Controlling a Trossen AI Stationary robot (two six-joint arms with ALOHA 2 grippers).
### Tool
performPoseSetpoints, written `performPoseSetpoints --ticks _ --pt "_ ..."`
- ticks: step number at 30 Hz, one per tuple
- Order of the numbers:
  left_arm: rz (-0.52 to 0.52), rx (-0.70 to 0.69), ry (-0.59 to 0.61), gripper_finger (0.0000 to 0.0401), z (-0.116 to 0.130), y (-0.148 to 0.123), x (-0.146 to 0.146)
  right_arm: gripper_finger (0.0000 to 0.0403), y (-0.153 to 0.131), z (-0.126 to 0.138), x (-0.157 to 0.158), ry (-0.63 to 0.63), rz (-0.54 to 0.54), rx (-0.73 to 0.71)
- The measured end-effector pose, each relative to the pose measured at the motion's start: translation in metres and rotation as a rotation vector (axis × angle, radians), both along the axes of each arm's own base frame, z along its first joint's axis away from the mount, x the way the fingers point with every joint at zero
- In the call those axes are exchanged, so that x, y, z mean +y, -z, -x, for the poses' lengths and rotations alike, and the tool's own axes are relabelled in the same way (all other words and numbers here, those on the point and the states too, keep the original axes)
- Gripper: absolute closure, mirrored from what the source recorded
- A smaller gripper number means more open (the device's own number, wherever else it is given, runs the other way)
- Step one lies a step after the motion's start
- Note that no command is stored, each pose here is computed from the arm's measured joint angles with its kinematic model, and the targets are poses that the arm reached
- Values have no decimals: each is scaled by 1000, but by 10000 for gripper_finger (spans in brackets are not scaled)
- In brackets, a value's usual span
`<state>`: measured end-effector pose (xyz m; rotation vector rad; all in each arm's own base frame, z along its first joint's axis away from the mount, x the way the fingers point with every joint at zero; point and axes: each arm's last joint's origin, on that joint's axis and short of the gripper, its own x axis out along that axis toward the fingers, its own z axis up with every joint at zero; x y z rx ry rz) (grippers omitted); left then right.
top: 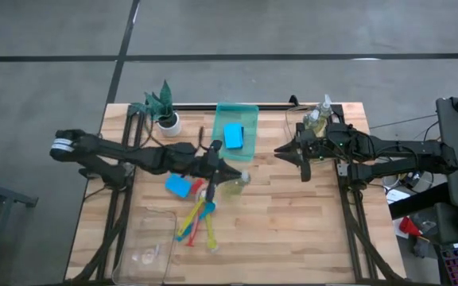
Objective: Pick & Place Kitchen Sink Supplies
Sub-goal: Put the yellow soap dispenser into the top transparent bin
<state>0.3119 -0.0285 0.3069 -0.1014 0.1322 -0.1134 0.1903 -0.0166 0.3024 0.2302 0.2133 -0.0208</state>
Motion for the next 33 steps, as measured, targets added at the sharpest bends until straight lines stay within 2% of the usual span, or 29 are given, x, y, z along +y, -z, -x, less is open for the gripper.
performPoseSetpoints --ticks 4,9,12,13,16,19,26,29,33 --pt "3 77 -9 398 -13 22 2 335 12 -5 0 7 -27 72" --pt "9 77 -46 384 -13 22 5 342 21 -11 0 -1 -13 100" --pt "83 136 -70 374 -8 24 6 346 42 -16 3 21 -152 205" --pt "95 149 -72 371 -6 24 6 347 51 -17 5 25 -162 246" --pt "90 141 -59 363 -2 22 3 354 69 -22 9 69 -125 310" --pt "97 144 -56 357 -2 23 2 364 70 -25 10 65 -78 320" --pt "110 164 -69 341 -3 27 3 374 68 -23 13 -9 -64 411" --pt "105 158 -94 324 -3 26 3 361 70 -24 13 -14 -53 438" --pt "97 157 -114 283 -3 29 4 324 78 -28 14 -51 -11 478"
